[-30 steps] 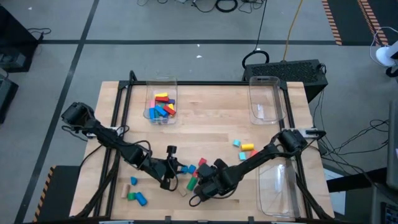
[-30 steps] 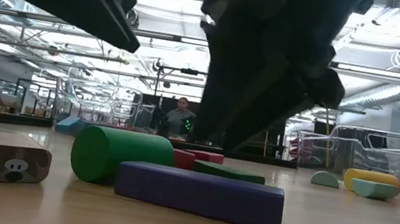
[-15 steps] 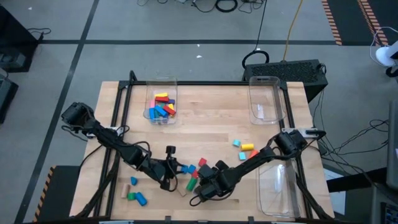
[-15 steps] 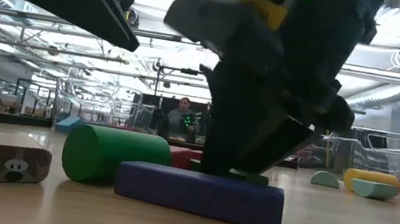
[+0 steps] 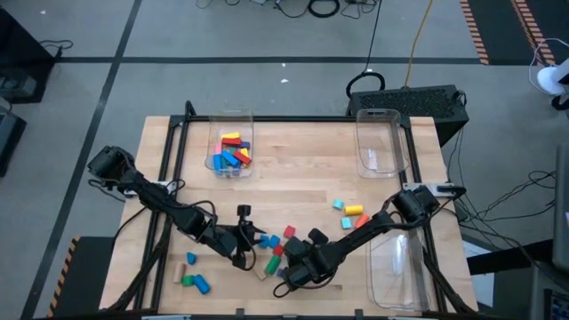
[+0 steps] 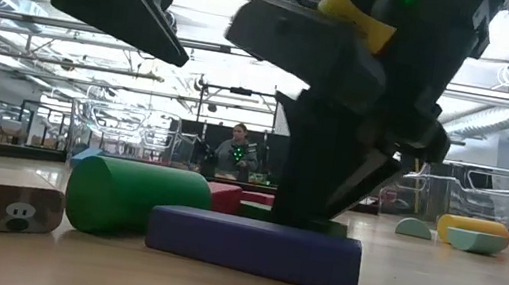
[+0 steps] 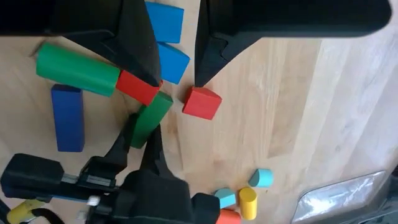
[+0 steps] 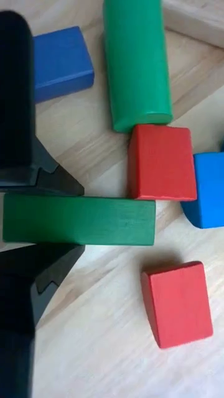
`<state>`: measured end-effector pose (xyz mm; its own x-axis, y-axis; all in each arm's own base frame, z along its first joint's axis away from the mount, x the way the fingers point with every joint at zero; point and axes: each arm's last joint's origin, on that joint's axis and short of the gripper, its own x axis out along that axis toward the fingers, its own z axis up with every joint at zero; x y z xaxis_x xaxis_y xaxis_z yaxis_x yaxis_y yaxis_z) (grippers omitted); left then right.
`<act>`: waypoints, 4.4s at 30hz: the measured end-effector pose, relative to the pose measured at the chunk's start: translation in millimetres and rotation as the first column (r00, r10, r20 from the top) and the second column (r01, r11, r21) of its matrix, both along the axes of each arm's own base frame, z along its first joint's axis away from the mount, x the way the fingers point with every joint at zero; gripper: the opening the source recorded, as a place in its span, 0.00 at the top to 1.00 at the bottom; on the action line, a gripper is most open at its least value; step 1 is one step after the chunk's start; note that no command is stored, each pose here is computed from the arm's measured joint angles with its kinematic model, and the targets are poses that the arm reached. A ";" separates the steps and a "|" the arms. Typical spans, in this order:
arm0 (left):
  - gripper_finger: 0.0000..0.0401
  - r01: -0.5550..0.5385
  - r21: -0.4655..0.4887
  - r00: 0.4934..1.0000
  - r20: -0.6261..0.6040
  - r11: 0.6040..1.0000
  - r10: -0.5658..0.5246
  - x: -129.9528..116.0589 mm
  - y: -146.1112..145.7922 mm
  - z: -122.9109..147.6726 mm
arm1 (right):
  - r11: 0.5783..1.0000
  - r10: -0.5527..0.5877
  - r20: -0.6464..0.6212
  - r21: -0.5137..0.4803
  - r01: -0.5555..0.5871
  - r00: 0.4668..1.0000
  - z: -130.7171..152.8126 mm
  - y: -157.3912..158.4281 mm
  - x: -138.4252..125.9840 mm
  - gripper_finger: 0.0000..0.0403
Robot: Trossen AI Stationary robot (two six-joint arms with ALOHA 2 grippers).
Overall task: Sort blocks by size
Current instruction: Put the green rectangle block into the top left transparent bin
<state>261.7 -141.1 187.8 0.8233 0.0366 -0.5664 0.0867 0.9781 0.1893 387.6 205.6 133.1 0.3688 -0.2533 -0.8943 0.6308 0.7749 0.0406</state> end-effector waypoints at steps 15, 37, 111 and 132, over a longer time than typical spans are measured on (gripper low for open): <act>0.75 -0.056 -0.044 0.998 0.010 0.997 0.057 0.8 1.7 0.3 | 0.929 0.089 0.113 -0.368 -0.041 0.990 9.7 6.2 -6.7 0.80; 0.40 -0.241 -0.326 0.941 0.151 0.914 0.302 16.2 14.0 14.1 | 0.565 0.273 0.011 -0.811 -0.150 0.962 23.8 11.5 -4.8 0.80; 0.85 -0.783 0.054 0.621 0.002 0.620 0.784 -23.4 175.7 41.0 | 0.771 -0.064 0.197 -0.613 0.174 0.978 12.4 -19.3 -39.0 0.43; 0.74 -0.896 0.121 0.417 -0.099 0.427 0.904 -54.7 218.7 0.2 | 0.793 -0.050 0.192 -0.590 0.155 0.980 7.8 -18.6 -34.9 0.43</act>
<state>207.0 77.6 188.0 0.2243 0.7382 -0.6362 -0.8117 0.5028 0.2972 352.7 187.0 140.8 0.4319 -0.7626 -0.4816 0.7337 0.6076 -0.3041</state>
